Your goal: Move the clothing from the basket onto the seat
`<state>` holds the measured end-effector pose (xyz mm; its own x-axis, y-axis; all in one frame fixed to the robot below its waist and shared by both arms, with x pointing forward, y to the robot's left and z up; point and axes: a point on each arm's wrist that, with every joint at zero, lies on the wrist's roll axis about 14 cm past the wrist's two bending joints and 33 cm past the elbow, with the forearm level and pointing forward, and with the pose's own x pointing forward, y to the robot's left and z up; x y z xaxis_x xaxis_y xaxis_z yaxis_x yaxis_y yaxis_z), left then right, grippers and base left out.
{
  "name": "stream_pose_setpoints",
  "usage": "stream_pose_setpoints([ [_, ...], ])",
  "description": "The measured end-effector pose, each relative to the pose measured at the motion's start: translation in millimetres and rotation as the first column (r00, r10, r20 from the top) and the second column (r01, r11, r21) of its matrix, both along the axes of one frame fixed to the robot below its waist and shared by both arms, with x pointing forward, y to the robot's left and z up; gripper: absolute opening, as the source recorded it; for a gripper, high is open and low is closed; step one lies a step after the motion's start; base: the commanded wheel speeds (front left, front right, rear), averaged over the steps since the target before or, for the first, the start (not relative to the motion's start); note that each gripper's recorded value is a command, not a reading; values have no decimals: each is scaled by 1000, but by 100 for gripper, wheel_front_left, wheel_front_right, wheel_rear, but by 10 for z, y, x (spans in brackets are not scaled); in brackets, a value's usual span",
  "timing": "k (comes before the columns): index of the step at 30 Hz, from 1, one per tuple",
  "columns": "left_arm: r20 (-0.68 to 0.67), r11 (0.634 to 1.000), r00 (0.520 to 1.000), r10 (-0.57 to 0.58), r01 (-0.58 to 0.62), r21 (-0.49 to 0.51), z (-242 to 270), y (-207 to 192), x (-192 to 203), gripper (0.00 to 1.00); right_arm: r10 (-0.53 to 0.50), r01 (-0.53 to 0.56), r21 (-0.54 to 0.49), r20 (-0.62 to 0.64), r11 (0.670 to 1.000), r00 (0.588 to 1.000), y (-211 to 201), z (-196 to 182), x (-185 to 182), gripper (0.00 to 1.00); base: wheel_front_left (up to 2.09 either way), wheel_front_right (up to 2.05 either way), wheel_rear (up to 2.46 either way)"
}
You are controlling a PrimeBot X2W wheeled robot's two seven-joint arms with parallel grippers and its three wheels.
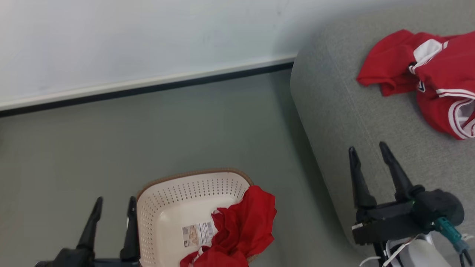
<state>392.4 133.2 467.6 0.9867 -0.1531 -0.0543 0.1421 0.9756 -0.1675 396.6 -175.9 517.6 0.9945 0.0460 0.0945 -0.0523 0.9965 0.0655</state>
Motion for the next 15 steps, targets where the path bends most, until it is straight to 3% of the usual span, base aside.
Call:
stream_pose_setpoints([
  [8, -113, 985, 978, -174, 174, -6, -419, -500, 239, 100, -36, 36, -25, -15, 999, 999, -158, -105, 255, 100, 0, 0, 0],
  [15, -214, 943, 919, -330, 329, -43, -827, -977, 377, 100, -56, 55, -39, -15, 998, 998, -219, -182, 501, 100, 0, 0, 0],
])
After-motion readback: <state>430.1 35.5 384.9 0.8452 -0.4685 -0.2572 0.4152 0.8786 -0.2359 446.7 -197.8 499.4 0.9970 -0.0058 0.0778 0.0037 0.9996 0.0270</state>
